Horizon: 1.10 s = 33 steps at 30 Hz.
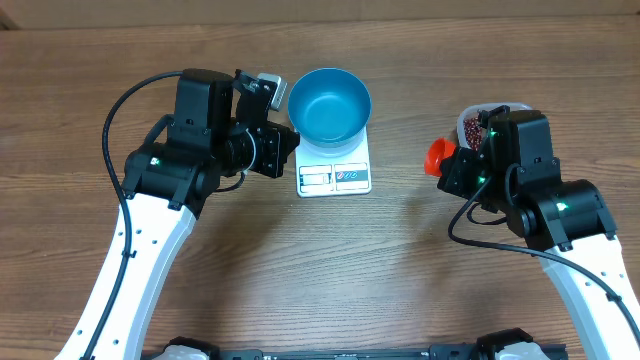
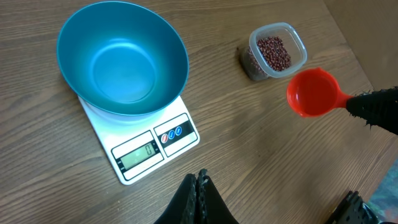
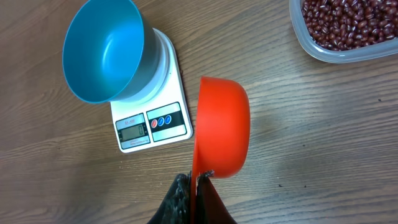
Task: Scoop item into bowl and weigh 150g on scale
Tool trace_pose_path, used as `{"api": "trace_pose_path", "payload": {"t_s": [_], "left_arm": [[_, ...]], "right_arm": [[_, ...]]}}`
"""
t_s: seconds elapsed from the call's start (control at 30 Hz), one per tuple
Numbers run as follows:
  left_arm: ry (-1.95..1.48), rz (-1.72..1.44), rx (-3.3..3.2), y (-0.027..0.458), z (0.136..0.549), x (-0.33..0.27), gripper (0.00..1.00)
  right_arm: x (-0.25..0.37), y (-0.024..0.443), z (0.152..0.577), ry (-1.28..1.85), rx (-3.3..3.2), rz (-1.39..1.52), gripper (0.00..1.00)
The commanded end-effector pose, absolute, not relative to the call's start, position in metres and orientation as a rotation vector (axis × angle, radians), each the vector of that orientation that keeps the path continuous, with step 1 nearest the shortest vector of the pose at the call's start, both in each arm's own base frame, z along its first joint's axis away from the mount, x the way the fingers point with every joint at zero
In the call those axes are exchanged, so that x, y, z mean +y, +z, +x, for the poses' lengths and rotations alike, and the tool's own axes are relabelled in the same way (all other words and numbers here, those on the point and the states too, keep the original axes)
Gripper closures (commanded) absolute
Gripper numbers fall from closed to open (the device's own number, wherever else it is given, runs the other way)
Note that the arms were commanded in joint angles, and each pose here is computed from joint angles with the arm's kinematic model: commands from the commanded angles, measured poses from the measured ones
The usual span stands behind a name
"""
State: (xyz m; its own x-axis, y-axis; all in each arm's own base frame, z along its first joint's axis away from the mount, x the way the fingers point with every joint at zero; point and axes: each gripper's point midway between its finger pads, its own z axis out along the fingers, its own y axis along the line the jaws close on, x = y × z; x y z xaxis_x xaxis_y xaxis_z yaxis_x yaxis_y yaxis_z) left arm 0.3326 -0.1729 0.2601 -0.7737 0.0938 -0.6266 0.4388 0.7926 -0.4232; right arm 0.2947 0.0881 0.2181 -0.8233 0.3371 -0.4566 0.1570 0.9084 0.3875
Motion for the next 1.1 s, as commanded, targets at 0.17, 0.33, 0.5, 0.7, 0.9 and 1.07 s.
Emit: {"api": "trace_pose_path", "payload": {"t_s": [0.17, 0.33, 0.5, 0.7, 0.9, 1.07], "left_arm": [[-0.769, 0.384, 2.376, 0.264, 0.334, -0.173, 0.96], [-0.768, 0.384, 2.375, 0.264, 0.334, -0.173, 0.96], [-0.745, 0.365, 2.381, 0.262, 0.336, -0.17, 0.96], [-0.742, 0.359, 2.383, 0.262, 0.337, -0.169, 0.96], [-0.741, 0.359, 2.383, 0.262, 0.337, -0.169, 0.96], [-0.715, 0.422, 2.389, 0.258, 0.333, -0.168, 0.96]], "right_arm": [[0.091, 0.228, 0.295, 0.487, 2.526, 0.342, 0.96], [0.096, 0.23, 0.294, 0.533, 2.528, 0.331, 0.96], [0.086, 0.245, 0.296, 0.538, 2.504, 0.364, 0.96], [0.072, 0.265, 0.301, 0.507, 2.46, 0.359, 0.96], [0.049, 0.273, 0.306, 0.456, 2.432, 0.379, 0.96], [0.018, 0.276, 0.316, 0.384, 2.426, 0.433, 0.96]]}}
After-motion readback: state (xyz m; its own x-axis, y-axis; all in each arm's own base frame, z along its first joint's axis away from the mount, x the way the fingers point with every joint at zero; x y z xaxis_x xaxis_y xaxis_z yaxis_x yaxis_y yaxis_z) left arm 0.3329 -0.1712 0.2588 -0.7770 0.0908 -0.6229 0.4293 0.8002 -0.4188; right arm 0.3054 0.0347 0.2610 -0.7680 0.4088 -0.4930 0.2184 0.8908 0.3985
